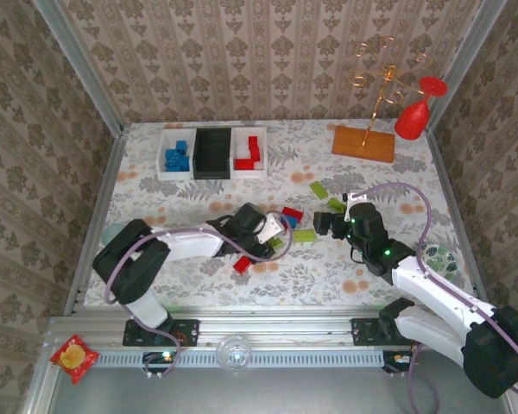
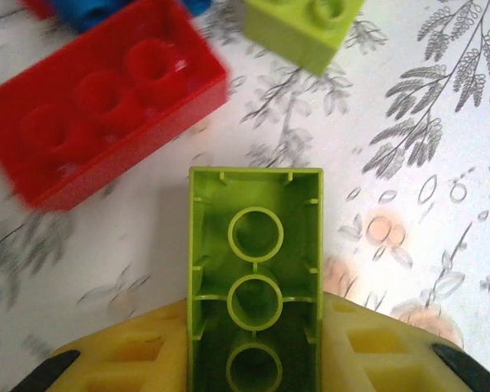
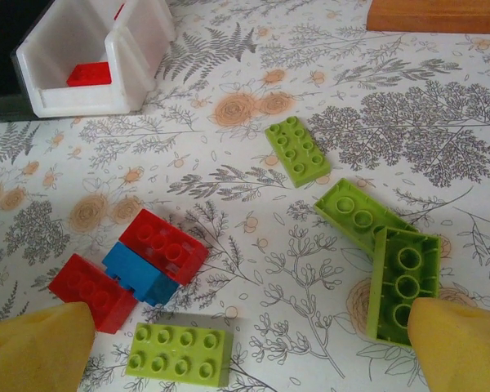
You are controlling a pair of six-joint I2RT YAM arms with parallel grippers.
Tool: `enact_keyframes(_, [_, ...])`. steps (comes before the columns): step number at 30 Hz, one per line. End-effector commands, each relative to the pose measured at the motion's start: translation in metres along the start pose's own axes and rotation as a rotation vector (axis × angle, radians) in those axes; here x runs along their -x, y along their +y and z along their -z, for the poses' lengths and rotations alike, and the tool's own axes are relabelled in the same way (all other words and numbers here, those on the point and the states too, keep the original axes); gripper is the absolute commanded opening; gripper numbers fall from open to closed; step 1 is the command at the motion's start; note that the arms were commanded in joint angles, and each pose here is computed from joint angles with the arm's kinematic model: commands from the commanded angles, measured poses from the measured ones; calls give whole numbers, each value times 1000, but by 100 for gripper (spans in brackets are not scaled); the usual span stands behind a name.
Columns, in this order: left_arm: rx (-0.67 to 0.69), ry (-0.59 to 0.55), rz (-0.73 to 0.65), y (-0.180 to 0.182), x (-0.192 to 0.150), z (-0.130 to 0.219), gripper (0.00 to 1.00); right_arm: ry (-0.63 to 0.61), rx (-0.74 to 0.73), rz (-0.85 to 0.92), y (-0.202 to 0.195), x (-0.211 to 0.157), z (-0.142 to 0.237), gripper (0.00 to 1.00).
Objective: Sort the legos into containers by color
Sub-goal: Pick up the lego from the middle-left of the table, then place the lego in the container.
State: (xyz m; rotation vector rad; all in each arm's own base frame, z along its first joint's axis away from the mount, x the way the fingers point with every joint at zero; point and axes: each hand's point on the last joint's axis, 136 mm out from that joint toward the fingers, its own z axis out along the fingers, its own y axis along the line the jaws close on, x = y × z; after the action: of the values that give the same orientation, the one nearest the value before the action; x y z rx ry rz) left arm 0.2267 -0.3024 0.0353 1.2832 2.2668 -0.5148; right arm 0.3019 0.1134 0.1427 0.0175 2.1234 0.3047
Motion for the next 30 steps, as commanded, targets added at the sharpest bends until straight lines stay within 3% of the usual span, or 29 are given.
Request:
enact_keyframes(1, [29, -143, 114, 23, 28, 36, 32, -21, -4, -22, -1, 5, -1, 100])
enact_keyframes(8, [345, -424, 480, 160, 58, 119, 32, -29, 29, -24, 4, 7, 1, 100])
enact_keyframes(11, [456, -455, 588, 216, 60, 134, 32, -27, 61, -20, 11, 7, 1, 100])
enact_keyframes(15, [520, -433, 649, 270, 72, 130, 32, -14, 71, -19, 13, 5, 0, 100])
enact_keyframes(21, [586, -363, 702, 334, 85, 107, 35, -22, 74, -20, 14, 6, 2, 100])
enact_keyframes(26, [607, -329, 698, 358, 97, 97, 47, -29, 73, -21, 13, 8, 4, 100])
enact_keyframes(30, [603, -353, 676, 359, 113, 114, 56, -23, 71, -17, 13, 6, 2, 100])
